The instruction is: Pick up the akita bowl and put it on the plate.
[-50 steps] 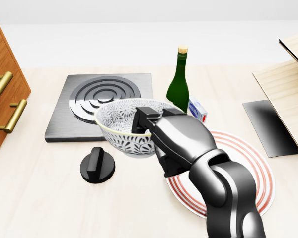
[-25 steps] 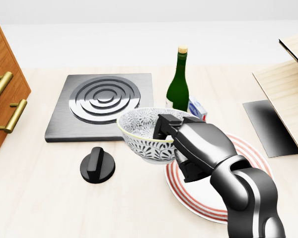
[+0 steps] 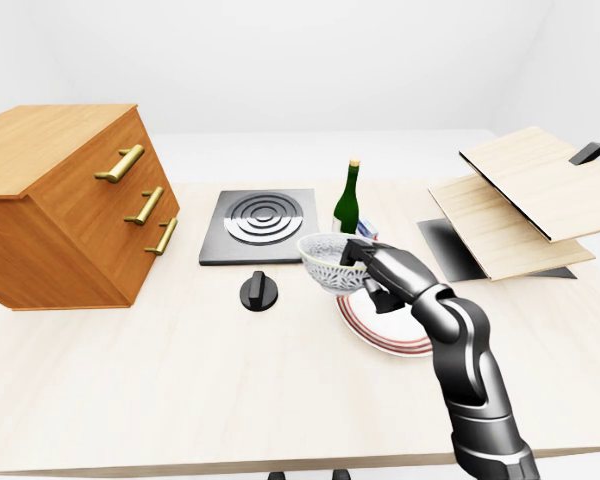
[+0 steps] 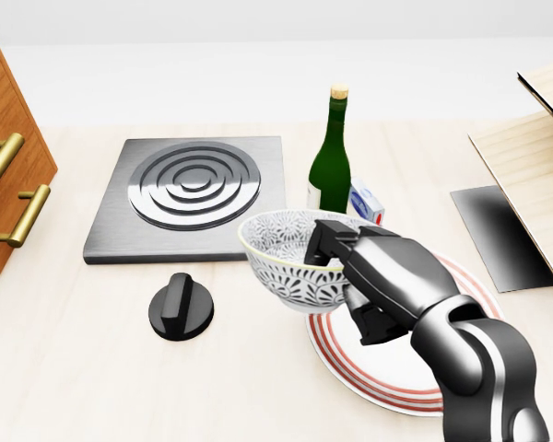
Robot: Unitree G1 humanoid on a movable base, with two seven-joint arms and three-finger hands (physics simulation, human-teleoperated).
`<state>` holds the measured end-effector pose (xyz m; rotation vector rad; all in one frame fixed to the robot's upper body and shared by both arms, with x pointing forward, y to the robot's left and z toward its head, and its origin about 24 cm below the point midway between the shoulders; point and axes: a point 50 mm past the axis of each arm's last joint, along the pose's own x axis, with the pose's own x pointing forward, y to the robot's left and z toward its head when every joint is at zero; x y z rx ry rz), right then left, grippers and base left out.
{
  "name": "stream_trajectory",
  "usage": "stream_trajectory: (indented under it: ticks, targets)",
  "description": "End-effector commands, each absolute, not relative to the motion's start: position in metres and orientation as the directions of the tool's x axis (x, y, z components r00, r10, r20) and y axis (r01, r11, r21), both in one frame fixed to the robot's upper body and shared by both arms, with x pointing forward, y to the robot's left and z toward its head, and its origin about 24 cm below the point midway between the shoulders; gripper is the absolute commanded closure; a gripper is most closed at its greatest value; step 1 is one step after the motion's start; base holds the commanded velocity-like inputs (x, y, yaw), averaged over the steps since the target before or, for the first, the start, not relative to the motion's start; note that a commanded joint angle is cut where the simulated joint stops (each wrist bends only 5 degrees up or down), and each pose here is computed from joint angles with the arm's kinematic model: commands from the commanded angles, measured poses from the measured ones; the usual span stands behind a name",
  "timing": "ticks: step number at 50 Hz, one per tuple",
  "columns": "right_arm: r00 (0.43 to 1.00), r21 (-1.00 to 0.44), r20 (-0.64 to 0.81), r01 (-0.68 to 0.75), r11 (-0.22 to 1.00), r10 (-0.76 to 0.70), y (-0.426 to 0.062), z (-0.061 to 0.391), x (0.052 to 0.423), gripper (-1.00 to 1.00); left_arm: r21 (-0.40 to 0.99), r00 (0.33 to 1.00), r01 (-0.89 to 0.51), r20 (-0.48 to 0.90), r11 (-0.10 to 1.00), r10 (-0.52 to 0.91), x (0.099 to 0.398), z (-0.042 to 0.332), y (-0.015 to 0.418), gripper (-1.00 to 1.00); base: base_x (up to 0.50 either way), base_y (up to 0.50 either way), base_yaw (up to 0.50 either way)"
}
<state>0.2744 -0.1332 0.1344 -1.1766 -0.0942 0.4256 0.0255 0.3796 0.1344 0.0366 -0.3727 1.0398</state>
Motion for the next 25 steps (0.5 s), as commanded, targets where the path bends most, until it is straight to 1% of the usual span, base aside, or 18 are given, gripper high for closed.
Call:
stream_trajectory:
  ticks: [1, 11, 17, 21, 25]
  targets:
    - [0.924, -0.907, -0.145, -0.267, 0.326, 0.354, -0.147, 0.135, 0.276, 1.0, -0.144, 0.449, -0.847, 0.319, 0.511, 0.835, 0.025, 0.135, 0.38, -1.0, 0.0, 0.0, 0.0]
    - [0.93, -0.909, -0.15, -0.264, 0.324, 0.336, -0.156, 0.135, 0.276, 1.0, -0.147, 0.445, -0.849, 0.319, 0.507, 0.837, 0.025, 0.135, 0.38, -1.0, 0.0, 0.0, 0.0]
    - [0.937, -0.918, -0.122, -0.232, 0.32, 0.328, -0.159, 0.143, 0.278, 1.0, -0.149, 0.444, -0.849, 0.319, 0.506, 0.838, 0.025, 0.135, 0.38, -1.0, 0.0, 0.0, 0.0]
    - [0.938, -0.925, -0.123, -0.226, 0.305, 0.324, -0.162, 0.144, 0.28, 1.0, -0.149, 0.444, -0.849, 0.319, 0.507, 0.838, 0.025, 0.135, 0.38, -1.0, 0.0, 0.0, 0.0]
    - [0.935, -0.94, -0.129, -0.221, 0.26, 0.329, -0.165, 0.146, 0.284, 1.0, -0.149, 0.443, -0.849, 0.319, 0.506, 0.838, 0.025, 0.135, 0.38, -1.0, 0.0, 0.0, 0.0]
